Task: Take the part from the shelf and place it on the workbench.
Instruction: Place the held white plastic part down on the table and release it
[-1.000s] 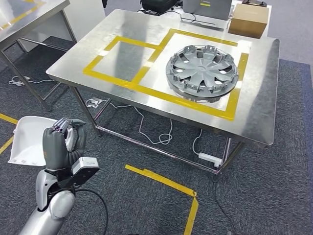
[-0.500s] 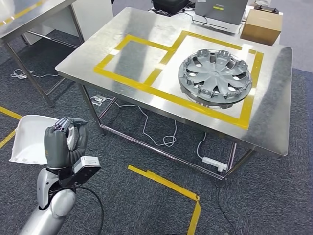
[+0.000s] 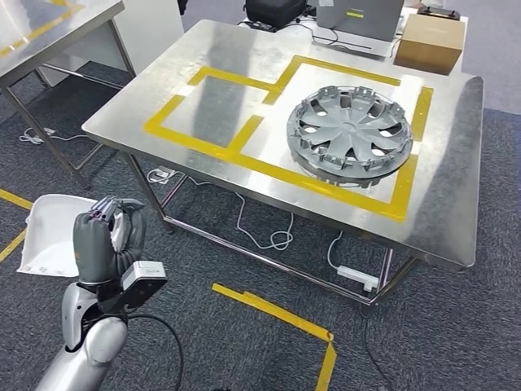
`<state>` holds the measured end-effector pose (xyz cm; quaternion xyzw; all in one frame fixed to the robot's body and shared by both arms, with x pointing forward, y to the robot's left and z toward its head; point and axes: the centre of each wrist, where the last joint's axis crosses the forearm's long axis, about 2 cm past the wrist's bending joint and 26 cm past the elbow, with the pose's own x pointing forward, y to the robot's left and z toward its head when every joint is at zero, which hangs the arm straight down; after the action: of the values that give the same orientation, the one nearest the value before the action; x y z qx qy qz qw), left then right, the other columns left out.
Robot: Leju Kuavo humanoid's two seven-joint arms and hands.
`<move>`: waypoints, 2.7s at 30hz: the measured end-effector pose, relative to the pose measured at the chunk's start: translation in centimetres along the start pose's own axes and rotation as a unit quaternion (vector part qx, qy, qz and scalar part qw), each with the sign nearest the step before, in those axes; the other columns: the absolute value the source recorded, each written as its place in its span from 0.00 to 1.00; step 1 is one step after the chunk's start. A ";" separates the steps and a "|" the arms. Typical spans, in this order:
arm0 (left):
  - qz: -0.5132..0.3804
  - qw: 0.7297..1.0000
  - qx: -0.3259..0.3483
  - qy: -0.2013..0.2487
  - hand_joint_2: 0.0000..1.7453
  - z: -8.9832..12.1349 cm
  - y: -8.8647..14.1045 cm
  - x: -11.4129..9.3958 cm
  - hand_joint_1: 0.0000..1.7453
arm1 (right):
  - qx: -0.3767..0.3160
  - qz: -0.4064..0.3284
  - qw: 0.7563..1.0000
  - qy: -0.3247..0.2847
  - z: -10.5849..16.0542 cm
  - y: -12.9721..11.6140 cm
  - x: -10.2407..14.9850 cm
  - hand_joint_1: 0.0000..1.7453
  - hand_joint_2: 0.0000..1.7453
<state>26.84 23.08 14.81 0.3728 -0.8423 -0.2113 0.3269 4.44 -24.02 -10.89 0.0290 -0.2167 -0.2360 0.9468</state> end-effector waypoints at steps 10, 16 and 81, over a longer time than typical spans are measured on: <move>0.000 1.000 0.001 0.000 1.00 -0.1 0.0 0.0 1.00 | 0.001 0.000 1.000 -0.002 -0.1 0.1 0.2 0.00 0.00; 0.000 1.000 0.000 0.001 1.00 0.0 0.0 0.0 1.00 | 0.000 0.000 1.000 0.000 0.0 0.0 0.0 0.00 0.00; 0.007 1.000 -0.016 -0.005 1.00 -0.6 -0.6 -0.1 1.00 | -0.014 0.006 0.999 0.039 0.0 0.2 0.0 0.00 0.00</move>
<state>27.62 22.76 14.87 0.3602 -0.8431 -0.2245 0.3303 4.51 -23.81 -10.86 0.0235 -0.1767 -0.2319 0.9563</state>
